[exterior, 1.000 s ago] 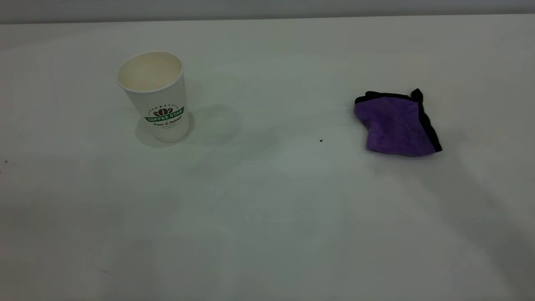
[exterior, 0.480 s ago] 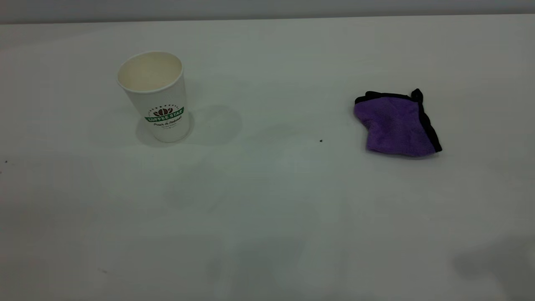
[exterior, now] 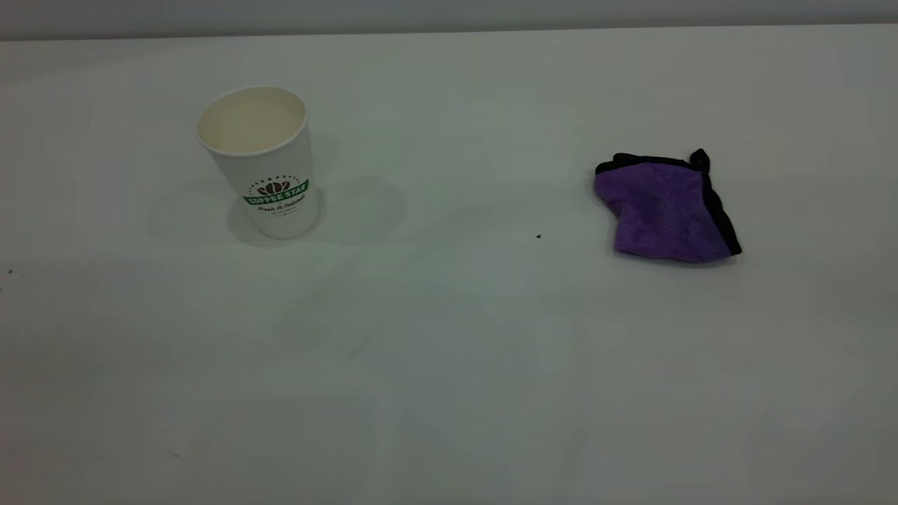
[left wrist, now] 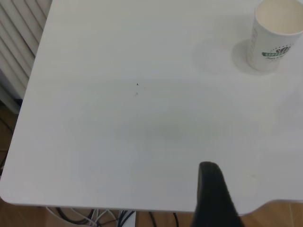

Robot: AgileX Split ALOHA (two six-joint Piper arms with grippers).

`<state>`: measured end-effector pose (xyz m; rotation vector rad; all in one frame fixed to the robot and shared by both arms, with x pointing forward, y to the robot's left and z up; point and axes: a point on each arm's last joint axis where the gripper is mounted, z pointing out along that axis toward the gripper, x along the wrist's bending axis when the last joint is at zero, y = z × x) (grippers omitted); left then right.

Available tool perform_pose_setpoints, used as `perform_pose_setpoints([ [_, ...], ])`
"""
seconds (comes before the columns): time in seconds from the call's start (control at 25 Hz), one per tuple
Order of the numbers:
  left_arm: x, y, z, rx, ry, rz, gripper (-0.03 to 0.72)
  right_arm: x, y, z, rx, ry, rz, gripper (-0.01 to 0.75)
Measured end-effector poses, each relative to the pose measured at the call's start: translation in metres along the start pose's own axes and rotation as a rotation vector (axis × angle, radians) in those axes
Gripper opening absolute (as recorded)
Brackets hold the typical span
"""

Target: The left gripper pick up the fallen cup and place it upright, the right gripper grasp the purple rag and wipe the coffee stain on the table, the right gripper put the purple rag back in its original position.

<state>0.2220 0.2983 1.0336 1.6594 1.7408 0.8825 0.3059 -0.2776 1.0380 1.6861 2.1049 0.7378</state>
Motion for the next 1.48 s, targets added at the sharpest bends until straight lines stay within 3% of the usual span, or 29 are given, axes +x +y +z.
perform_pose_setpoints([
  [0.32, 0.0, 0.0, 0.0, 0.0, 0.0, 0.0, 0.501, -0.005, -0.016, -0.001, 0.035, -0.04, 0.049, 0.437],
  [0.84, 0.0, 0.0, 0.0, 0.0, 0.0, 0.0, 0.501, -0.001, -0.061, -0.045, -0.378, -0.031, 0.025, 0.433],
  [1.48, 0.0, 0.0, 0.0, 0.0, 0.0, 0.0, 0.501, -0.001, -0.062, -0.046, -0.383, -0.03, 0.022, 0.433],
])
